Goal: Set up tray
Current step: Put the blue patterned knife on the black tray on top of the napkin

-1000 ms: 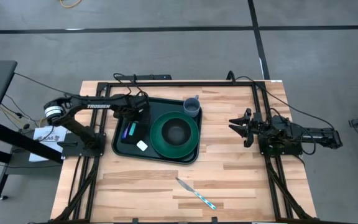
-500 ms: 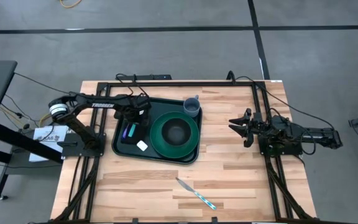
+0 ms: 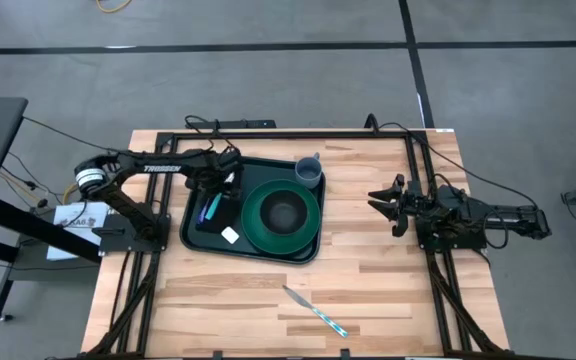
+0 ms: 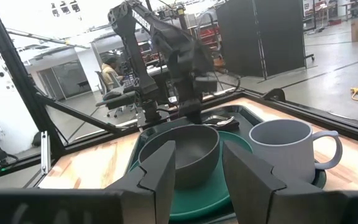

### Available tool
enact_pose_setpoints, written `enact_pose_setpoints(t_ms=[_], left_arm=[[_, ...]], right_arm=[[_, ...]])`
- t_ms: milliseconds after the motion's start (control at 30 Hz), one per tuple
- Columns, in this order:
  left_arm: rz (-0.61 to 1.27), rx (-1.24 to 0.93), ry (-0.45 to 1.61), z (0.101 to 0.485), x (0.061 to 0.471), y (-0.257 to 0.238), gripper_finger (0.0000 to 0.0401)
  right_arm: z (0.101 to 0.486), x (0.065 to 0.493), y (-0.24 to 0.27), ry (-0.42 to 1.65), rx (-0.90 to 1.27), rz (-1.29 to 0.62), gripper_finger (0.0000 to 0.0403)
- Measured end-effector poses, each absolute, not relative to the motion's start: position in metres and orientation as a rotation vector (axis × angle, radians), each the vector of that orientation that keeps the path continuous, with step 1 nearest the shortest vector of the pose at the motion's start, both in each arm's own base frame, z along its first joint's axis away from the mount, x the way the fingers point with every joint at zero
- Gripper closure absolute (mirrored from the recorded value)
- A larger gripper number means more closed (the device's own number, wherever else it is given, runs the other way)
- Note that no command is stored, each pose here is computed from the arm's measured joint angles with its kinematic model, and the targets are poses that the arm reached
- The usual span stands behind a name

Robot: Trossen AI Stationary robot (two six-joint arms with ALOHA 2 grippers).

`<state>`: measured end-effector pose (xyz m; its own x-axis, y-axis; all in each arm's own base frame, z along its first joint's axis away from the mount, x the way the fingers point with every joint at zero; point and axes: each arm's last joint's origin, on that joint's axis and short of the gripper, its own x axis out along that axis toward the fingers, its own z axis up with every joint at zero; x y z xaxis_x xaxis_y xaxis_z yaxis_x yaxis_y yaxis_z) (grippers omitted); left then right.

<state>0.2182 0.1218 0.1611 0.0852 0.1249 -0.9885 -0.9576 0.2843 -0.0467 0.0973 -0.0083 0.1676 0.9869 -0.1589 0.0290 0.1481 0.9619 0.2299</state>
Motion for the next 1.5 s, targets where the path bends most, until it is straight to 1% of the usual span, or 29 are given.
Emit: enact_pose_setpoints(t_ms=[300,500,800,1000,1167,1500], left_arm=[[0.934,-0.890,1.038,0.203,0.242,0.133,0.0205],[0.856,-0.858,0.971,0.228,0.258,0.131,0.0205],[0.560,-0.777,0.933,0.268,0.289,0.100,0.0205],[0.389,-0.642,0.893,0.296,0.307,0.065,0.0205],[0.247,-0.505,0.875,0.312,0.315,0.039,0.0205],[-0.239,-0.198,0.904,0.317,0.316,-0.008,0.0205]], right_arm=[[0.168,0.097,-0.008,-0.047,0.229,-0.155,0.0280],[0.168,0.097,-0.008,-0.047,0.229,-0.155,0.0280],[0.168,0.097,-0.008,-0.047,0.229,-0.156,0.0280],[0.168,0.097,-0.008,-0.047,0.229,-0.156,0.0280],[0.168,0.097,-0.008,-0.047,0.229,-0.156,0.0280],[0.168,0.097,-0.008,-0.047,0.229,-0.155,0.0280]])
